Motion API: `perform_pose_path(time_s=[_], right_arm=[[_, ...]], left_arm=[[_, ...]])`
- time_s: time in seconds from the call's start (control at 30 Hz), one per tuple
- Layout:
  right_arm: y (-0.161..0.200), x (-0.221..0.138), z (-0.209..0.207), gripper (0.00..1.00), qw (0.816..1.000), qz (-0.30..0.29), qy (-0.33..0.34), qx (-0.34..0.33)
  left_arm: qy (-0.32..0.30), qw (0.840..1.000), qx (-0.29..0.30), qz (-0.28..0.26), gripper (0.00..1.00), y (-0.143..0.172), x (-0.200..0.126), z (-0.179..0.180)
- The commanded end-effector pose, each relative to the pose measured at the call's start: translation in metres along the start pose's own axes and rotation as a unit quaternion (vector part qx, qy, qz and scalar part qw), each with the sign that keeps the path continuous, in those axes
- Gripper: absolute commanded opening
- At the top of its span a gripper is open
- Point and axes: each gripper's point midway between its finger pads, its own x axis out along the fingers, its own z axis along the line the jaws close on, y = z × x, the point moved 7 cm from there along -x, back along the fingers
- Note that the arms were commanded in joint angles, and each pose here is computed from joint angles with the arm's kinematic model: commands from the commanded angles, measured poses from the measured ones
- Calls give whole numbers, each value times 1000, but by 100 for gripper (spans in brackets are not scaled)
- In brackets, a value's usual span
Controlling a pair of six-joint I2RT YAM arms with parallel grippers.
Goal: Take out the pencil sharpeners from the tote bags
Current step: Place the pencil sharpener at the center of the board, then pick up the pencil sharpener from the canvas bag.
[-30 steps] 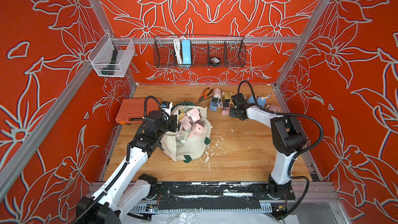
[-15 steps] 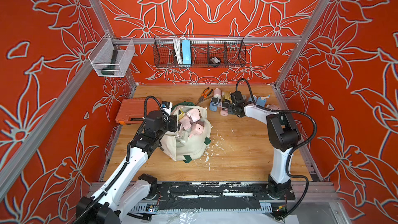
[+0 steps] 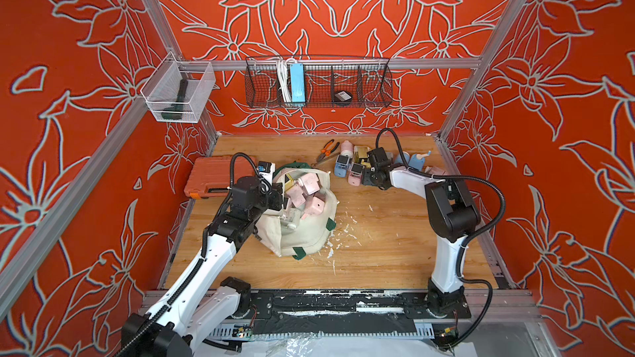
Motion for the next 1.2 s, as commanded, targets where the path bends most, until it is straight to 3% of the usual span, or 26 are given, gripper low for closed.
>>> perform_pose_path(time_s=[0.0, 0.27, 0.5, 0.63, 0.77, 0.97, 1.17], right_arm=[[-6, -27, -5, 70, 1000, -15, -2, 13], [-16, -93, -11, 71, 996, -80, -23, 19], [-5, -151, 15, 66, 984, -130, -120, 5], [21, -185, 57, 65, 965, -144, -207, -71], [45, -224, 90, 63, 930, -134, -317, -129], [86, -266, 133, 60, 853, -156, -443, -229], [130, -270, 179, 63, 776, -123, -518, -339]], left_arm=[[-3, 1000, -7, 25, 0, 13, 2, 1], [1, 1000, -7, 28, 0, 13, 4, 0], [0, 1000, -7, 30, 0, 13, 5, 1], [-6, 1000, -6, 23, 0, 11, 2, 1], [-2, 1000, -6, 23, 0, 11, 2, 1], [-3, 1000, -6, 20, 0, 10, 1, 1], [-2, 1000, -6, 17, 0, 9, -1, 0]])
